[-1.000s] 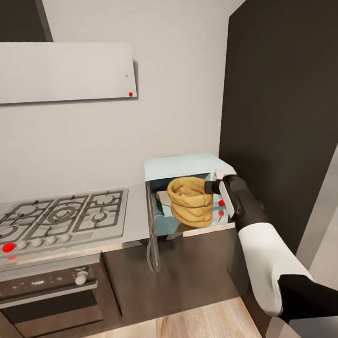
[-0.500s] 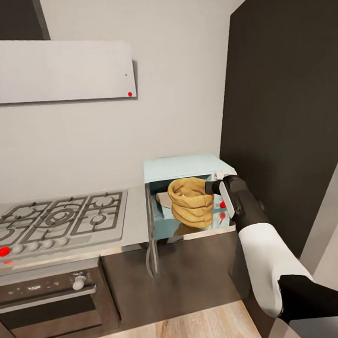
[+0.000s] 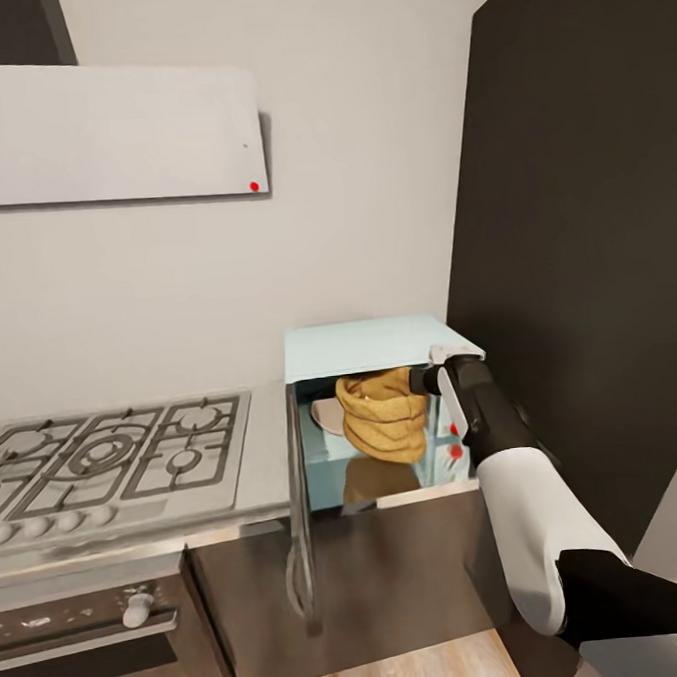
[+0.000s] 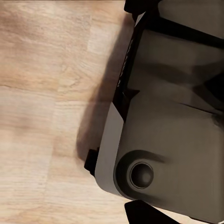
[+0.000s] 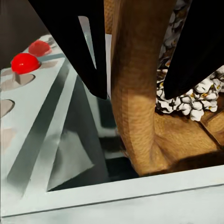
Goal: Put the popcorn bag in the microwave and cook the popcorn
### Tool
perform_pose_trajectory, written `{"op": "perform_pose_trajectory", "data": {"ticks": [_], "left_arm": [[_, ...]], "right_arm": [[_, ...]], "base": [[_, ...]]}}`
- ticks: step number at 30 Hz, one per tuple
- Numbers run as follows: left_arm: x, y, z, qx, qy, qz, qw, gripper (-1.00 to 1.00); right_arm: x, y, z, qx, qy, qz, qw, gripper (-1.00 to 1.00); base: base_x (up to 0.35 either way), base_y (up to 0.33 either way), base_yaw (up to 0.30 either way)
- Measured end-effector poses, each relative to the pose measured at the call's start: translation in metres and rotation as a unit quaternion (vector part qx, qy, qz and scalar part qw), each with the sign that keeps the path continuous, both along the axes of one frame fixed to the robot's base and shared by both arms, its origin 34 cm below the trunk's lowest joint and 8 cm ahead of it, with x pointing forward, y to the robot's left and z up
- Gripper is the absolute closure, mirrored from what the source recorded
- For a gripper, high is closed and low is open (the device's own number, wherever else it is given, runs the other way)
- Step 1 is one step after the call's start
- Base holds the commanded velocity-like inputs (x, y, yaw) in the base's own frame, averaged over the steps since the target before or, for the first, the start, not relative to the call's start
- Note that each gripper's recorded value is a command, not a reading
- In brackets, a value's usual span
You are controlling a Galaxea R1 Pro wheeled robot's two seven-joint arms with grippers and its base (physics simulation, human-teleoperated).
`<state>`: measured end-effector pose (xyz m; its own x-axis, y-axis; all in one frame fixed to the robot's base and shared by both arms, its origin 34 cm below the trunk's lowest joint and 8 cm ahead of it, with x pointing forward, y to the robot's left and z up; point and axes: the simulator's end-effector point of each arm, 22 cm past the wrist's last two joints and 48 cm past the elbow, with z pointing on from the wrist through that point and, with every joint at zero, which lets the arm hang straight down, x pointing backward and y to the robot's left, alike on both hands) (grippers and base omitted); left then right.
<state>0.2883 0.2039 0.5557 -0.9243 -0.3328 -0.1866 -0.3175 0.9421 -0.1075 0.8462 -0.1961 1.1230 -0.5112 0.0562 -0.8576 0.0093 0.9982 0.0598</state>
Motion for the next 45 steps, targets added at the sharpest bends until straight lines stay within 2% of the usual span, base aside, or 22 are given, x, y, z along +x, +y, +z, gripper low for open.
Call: {"op": "perform_pose_trajectory", "data": {"ticks": [11, 23, 32, 36, 45], "left_arm": [[0.0, 0.0, 0.0, 0.0, 0.0, 0.0, 1.0, -1.0], [0.0, 0.0, 0.0, 0.0, 0.0, 0.0, 1.0, -1.0], [0.0, -0.001, 0.0, 0.0, 0.0, 0.0, 1.0, -1.0], [0.0, -0.001, 0.0, 0.0, 0.0, 0.0, 1.0, -1.0], [0.0, -0.001, 0.0, 0.0, 0.0, 0.0, 1.0, -1.0]], "right_arm": [[0.002, 0.012, -0.01, 0.008, 0.0, 0.012, 0.9999, 1.0], [0.002, 0.014, -0.015, 0.009, 0.005, 0.012, 0.9999, 1.0], [0.002, 0.012, -0.012, 0.0, 0.002, 0.011, 0.9999, 1.0], [0.007, 0.018, -0.017, 0.011, -0.009, 0.016, 0.9998, 1.0], [0.007, 0.019, -0.018, 0.013, -0.011, 0.017, 0.9997, 1.0]], "base": [[0.158, 0.0, 0.0], [0.006, 0.0, 0.0], [0.0, 0.052, 0.0], [0.0, 0.0, 0.0], [0.0, 0.0, 0.0]]}}
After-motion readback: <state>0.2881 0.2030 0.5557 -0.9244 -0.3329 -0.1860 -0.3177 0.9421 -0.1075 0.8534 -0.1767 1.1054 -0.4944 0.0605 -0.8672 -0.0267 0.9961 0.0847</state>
